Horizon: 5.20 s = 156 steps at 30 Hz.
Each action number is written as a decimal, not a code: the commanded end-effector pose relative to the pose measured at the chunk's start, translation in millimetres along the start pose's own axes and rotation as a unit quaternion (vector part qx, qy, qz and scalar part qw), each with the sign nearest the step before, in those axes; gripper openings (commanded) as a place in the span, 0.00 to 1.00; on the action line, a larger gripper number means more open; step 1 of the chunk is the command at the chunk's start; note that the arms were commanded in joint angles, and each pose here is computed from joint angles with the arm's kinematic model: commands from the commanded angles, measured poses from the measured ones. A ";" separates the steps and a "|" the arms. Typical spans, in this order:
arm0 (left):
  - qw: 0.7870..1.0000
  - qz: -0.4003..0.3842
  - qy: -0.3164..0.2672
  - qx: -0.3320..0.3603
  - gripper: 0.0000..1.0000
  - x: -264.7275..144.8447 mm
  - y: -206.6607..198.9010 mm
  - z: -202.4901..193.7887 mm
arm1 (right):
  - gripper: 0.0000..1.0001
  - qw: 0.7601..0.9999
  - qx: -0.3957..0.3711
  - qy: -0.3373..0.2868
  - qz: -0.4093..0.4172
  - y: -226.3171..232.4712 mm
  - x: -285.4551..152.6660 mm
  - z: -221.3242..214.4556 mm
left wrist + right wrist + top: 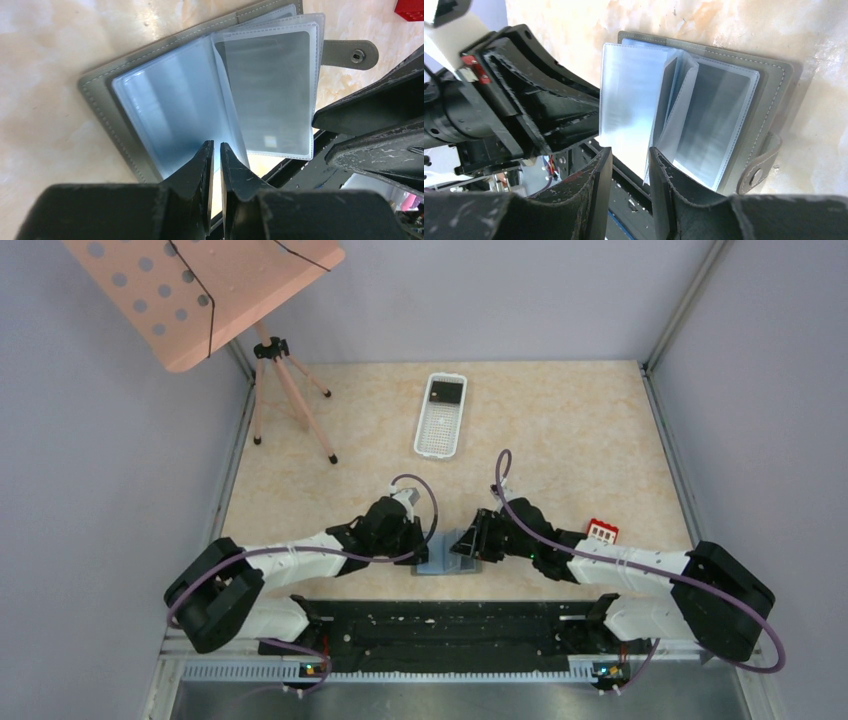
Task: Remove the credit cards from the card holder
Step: Remove the credit card from the card holder.
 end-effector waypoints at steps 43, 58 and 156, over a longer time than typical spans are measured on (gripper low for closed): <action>0.995 0.082 -0.044 -0.027 0.41 -26.0 37.8 43.5 | 0.32 1.000 -0.005 -0.026 0.004 15.3 7.4 14.5; 0.998 -0.018 0.025 -0.057 0.13 0.0 26.4 24.6 | 0.33 0.998 -0.017 -0.040 -0.052 -3.2 -7.3 13.4; 0.993 -0.074 0.061 -0.076 0.10 13.9 -7.8 -6.6 | 0.36 0.998 -0.003 -0.038 -0.056 -26.3 -13.2 -4.1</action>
Point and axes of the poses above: each gripper's point midway between its finger pads, its own x axis out along the fingers, its own y axis along the line the jaws close on, z = x × y, the point moved 6 cm from there along -x, back along the fingers, and after that the axes turned 9 degrees about -x, right-handed, at the moved point
